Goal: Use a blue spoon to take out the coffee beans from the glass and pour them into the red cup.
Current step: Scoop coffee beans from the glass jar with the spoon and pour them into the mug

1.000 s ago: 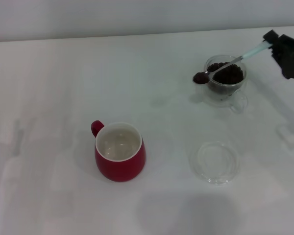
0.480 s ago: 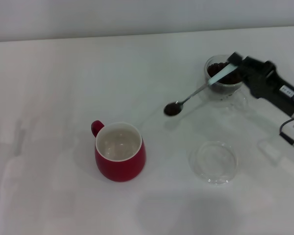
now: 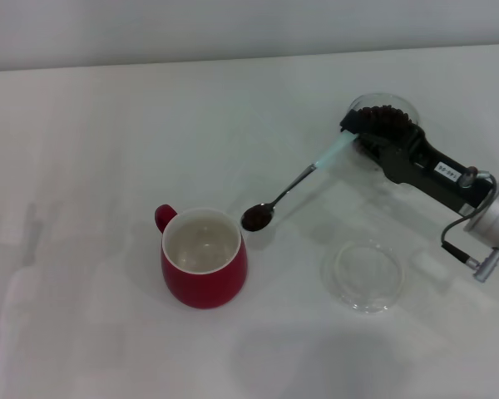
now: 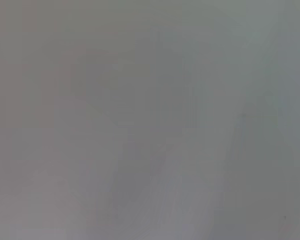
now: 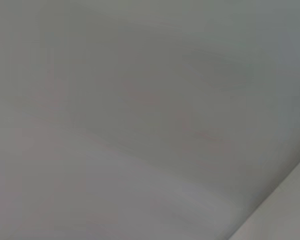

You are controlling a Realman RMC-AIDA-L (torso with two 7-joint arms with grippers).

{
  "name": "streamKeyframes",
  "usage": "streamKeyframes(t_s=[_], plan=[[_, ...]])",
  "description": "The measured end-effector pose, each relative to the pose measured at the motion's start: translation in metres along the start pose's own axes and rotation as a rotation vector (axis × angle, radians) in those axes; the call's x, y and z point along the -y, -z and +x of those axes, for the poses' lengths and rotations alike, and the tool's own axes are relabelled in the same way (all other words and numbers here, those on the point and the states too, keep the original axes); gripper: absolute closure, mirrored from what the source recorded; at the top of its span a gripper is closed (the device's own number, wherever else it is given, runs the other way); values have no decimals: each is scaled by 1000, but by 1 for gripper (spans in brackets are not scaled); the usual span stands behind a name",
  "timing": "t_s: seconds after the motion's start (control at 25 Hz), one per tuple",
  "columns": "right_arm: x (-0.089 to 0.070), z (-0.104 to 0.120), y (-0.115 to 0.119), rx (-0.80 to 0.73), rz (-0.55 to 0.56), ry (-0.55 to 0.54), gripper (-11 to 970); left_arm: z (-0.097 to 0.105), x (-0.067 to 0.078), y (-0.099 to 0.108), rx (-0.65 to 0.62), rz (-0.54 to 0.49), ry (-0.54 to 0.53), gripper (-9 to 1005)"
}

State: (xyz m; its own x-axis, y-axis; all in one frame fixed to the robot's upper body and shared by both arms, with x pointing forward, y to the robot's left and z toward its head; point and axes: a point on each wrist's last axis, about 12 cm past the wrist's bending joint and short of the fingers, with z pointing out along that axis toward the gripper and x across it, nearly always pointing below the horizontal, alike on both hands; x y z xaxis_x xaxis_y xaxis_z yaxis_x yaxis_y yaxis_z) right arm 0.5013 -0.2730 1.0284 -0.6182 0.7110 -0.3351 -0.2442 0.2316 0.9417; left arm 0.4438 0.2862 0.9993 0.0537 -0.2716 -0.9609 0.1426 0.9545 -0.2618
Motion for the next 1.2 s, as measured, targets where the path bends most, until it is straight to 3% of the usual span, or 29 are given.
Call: streamKeyframes(t_s=[0.56, 1.2], plan=[[-5, 9, -23, -40, -20, 80, 819, 1, -1, 3, -8, -9, -1, 264], [-19, 16, -52, -122, -103, 319, 820, 2, 1, 2, -16, 10, -1, 263]])
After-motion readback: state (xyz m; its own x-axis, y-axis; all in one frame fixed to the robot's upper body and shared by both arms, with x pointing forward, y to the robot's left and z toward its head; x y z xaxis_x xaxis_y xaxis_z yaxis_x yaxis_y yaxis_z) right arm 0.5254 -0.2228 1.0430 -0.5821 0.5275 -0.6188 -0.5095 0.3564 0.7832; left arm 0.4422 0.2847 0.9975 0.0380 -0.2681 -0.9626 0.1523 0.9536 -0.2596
